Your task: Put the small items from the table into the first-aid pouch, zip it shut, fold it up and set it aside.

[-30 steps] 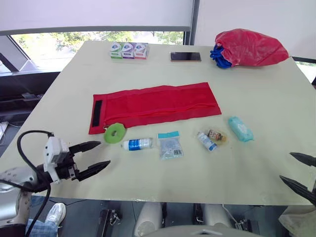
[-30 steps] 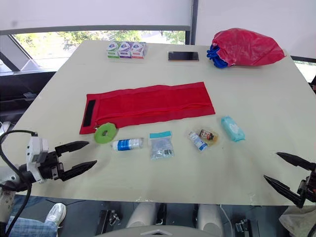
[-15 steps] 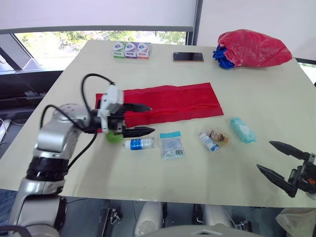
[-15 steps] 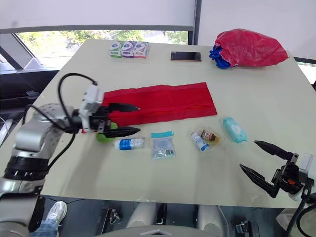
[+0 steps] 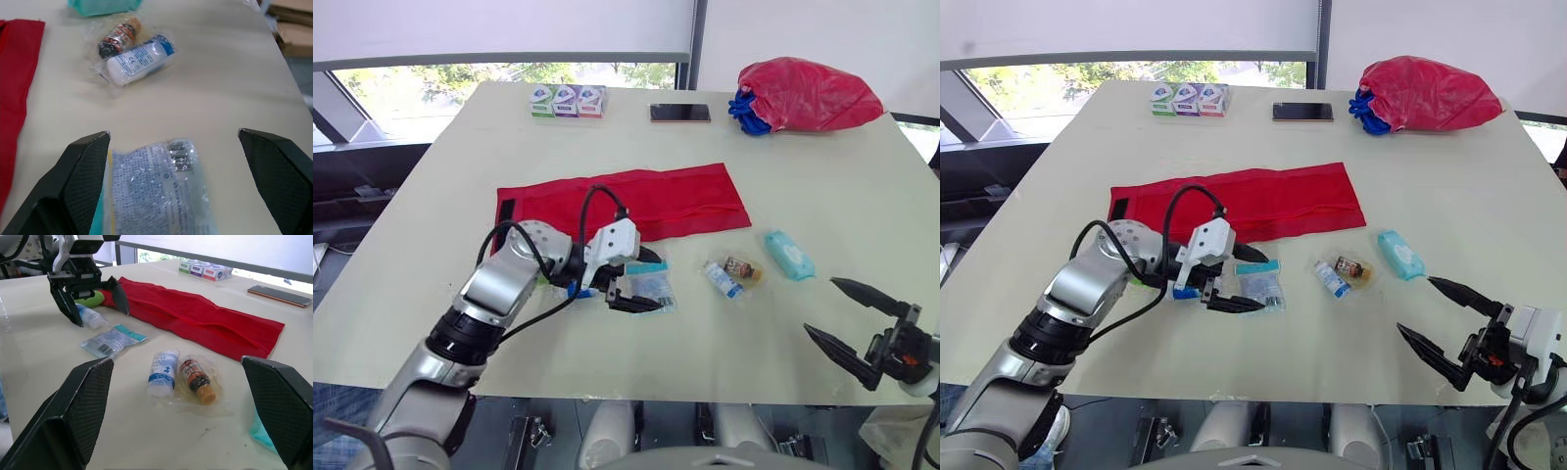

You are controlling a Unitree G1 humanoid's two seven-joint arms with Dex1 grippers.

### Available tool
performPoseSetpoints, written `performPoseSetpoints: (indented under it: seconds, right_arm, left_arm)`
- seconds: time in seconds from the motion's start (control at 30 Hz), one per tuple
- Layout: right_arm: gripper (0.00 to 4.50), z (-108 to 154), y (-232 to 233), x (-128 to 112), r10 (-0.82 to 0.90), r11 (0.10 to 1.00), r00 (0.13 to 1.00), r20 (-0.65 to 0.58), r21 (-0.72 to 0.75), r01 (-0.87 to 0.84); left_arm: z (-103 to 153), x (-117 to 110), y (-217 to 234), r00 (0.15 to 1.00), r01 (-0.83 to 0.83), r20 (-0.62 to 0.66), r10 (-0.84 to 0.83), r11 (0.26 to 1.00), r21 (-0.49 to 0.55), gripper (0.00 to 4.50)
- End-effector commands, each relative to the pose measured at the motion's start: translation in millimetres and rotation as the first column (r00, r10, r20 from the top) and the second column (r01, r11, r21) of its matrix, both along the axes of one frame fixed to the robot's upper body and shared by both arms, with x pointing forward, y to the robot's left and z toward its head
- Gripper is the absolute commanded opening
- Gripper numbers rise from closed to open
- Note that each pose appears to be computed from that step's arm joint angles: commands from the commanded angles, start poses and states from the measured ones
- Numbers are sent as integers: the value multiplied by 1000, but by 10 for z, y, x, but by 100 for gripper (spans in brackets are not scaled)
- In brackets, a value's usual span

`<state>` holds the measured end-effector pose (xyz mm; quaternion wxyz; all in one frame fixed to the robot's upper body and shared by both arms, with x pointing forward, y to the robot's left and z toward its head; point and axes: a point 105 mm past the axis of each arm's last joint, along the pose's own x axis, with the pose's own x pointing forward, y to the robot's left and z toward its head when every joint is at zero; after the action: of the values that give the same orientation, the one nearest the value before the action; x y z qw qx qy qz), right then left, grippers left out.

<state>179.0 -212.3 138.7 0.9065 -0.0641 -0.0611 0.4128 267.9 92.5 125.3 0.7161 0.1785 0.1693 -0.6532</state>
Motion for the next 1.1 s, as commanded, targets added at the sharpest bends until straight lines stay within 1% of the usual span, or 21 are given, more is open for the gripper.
performPoseSetpoints:
  seconds: [0.03,0.1,0.2,0.3,0.37,0.43,0.63,0.77,0.87,1.1]
  right_arm:
    - [445,82,1,-26,-4,1000,999,40,-13,5]
    - [445,83,0,-29,-3,1000,999,37,-16,3]
    - [445,97,2,-21,4,1000,999,35,-17,-3]
    - [445,110,7,-4,15,1000,999,35,-19,-15]
    - [445,125,-1,18,21,1000,999,37,-21,-20]
    - [445,136,-13,39,26,999,999,40,-25,-25]
    - [445,141,-30,92,41,999,998,43,-30,-40]
    - [445,163,0,139,55,998,997,56,-29,-54]
    - [445,183,5,152,55,998,996,65,-32,-53]
    - [445,233,-16,145,33,998,996,80,-48,-30]
  left_arm:
    - [105,-55,42,989,-138,-62,134,988,-71,450]
    - [87,-120,48,971,-221,-118,210,970,-97,450]
    - [59,-259,31,942,-292,-207,264,949,-117,450]
    - [-9,-326,82,916,-356,-226,331,931,-81,450]
    - [-39,-306,165,875,-441,-253,413,895,-63,450]
    - [-93,-308,304,832,-510,-267,486,860,-21,450]
    - [-144,-365,496,794,-554,-282,539,832,33,450]
    - [-225,-398,447,796,-540,-298,527,840,41,450]
    - [-259,-281,324,793,-551,-310,524,835,1,450]
    - [-328,-52,242,768,-587,-324,553,810,-10,450]
